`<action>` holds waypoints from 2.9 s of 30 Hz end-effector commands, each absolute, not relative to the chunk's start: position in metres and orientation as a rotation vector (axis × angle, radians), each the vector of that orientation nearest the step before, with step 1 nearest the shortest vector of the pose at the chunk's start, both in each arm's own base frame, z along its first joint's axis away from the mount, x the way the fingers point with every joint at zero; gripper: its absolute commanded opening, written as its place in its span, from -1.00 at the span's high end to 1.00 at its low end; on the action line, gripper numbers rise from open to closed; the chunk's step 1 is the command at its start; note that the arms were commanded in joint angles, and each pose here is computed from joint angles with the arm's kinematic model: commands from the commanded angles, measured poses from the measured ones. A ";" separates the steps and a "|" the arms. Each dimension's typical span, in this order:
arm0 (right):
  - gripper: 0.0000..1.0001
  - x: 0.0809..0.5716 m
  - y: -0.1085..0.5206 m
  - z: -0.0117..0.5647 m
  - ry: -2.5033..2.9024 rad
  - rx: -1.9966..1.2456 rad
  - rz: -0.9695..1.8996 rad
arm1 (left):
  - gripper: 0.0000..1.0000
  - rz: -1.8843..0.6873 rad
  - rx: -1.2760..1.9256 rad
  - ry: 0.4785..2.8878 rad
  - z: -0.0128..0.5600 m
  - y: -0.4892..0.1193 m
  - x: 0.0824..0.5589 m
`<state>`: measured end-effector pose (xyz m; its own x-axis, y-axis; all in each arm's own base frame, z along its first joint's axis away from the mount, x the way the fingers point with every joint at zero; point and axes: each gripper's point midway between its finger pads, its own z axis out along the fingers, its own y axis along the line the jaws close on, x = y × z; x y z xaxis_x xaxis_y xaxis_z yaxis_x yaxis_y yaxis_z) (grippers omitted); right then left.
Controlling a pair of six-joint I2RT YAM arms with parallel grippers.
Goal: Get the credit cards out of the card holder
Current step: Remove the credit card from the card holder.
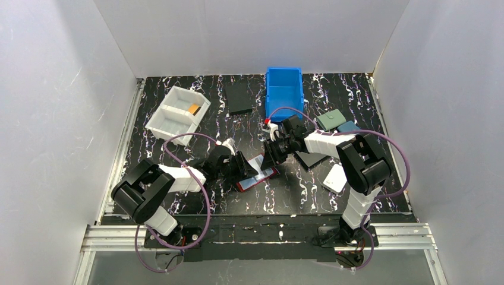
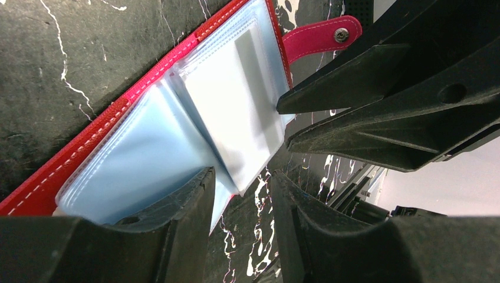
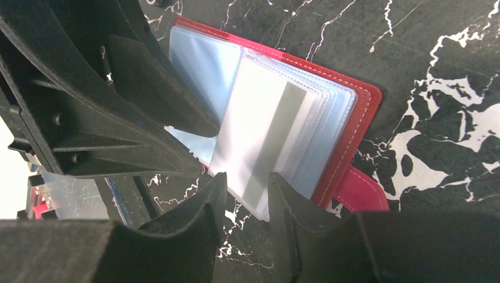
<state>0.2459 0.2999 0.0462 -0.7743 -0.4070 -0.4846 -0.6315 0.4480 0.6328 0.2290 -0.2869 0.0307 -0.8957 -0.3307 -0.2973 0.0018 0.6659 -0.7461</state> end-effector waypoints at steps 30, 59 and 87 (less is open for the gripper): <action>0.26 0.244 0.311 0.052 2.424 -0.882 1.323 | 0.31 -1.076 -0.249 2.551 0.009 -0.288 0.221; 0.31 0.226 0.326 0.067 2.392 -0.819 1.609 | 0.36 -1.076 -0.239 2.587 -0.001 -0.290 0.218; 0.27 0.268 0.289 0.055 2.398 -0.891 1.204 | 0.78 -0.990 -0.256 2.631 -0.007 -0.284 0.222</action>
